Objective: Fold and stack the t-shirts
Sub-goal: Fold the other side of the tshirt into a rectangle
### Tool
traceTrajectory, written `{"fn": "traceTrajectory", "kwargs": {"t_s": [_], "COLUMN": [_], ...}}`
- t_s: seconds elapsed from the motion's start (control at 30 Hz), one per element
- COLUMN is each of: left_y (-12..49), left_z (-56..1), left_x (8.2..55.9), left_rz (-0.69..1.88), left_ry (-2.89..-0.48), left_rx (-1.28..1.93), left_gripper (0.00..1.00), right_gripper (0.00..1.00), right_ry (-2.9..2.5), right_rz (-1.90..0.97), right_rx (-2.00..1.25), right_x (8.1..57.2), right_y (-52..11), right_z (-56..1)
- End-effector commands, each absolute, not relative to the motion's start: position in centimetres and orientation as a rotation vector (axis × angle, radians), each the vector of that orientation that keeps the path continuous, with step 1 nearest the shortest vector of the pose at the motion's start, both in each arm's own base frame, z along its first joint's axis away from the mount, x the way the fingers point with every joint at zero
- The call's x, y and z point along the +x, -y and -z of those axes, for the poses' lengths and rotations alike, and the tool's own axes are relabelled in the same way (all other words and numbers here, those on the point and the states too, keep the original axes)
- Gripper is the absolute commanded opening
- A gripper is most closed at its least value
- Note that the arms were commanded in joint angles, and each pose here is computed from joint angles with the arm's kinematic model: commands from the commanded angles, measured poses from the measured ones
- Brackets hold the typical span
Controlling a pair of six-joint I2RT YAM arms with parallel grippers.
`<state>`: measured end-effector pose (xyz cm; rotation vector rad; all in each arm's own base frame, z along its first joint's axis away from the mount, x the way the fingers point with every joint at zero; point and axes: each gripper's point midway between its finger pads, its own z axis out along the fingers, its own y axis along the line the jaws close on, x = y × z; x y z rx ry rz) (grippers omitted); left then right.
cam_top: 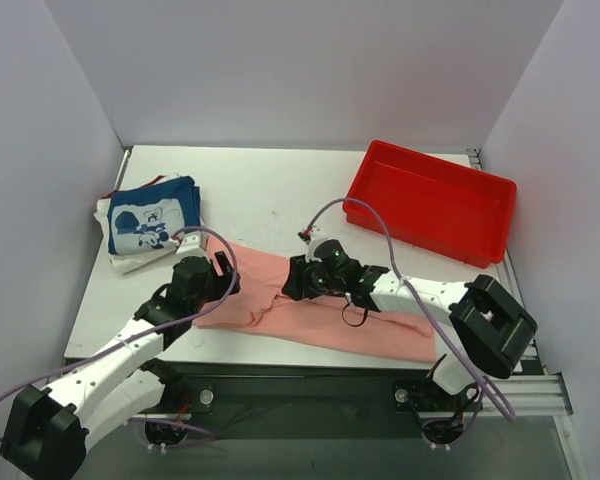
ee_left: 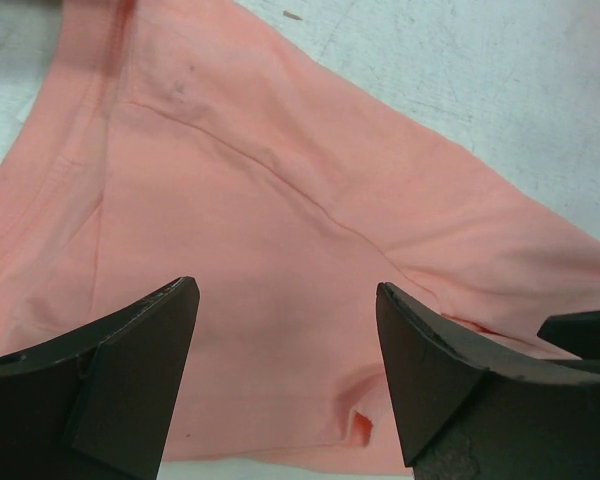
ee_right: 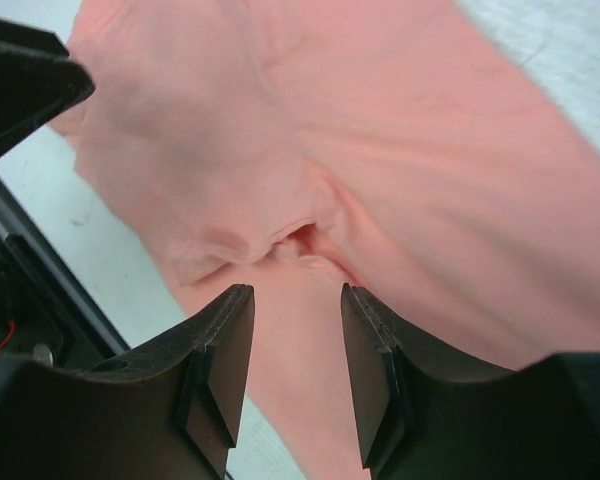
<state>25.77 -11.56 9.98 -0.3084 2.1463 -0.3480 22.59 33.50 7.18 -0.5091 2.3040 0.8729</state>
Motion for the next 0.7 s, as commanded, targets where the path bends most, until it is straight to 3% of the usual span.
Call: {"fn": "traceTrajectory", "kwargs": {"t_s": [0.0,0.3,0.67], "left_y": [14.2,18.8,20.3], "left_z": [-13.2,-10.9,-7.8], "left_x": [27.6,24.9,23.4], "left_rz": [0.516,0.715,0.673], "left_ry": [-2.031,-2.057,-2.129], "left_rx": [-0.285,-0.231,-0.209], "left_gripper": [0.82,0.81,0.81], "right_gripper": [0.41,0.41,0.42], "right_ry": [-2.279,-2.364,-2.353], "right_rz": [-0.814,-0.663,-0.629], "right_rx": [-0.422,-0.102,-0.002], "right_x": [24.0,26.7,26.5], "right_y": [-32.0,-25.6,-22.3], "right_z": [-8.5,-5.7,-5.4]}}
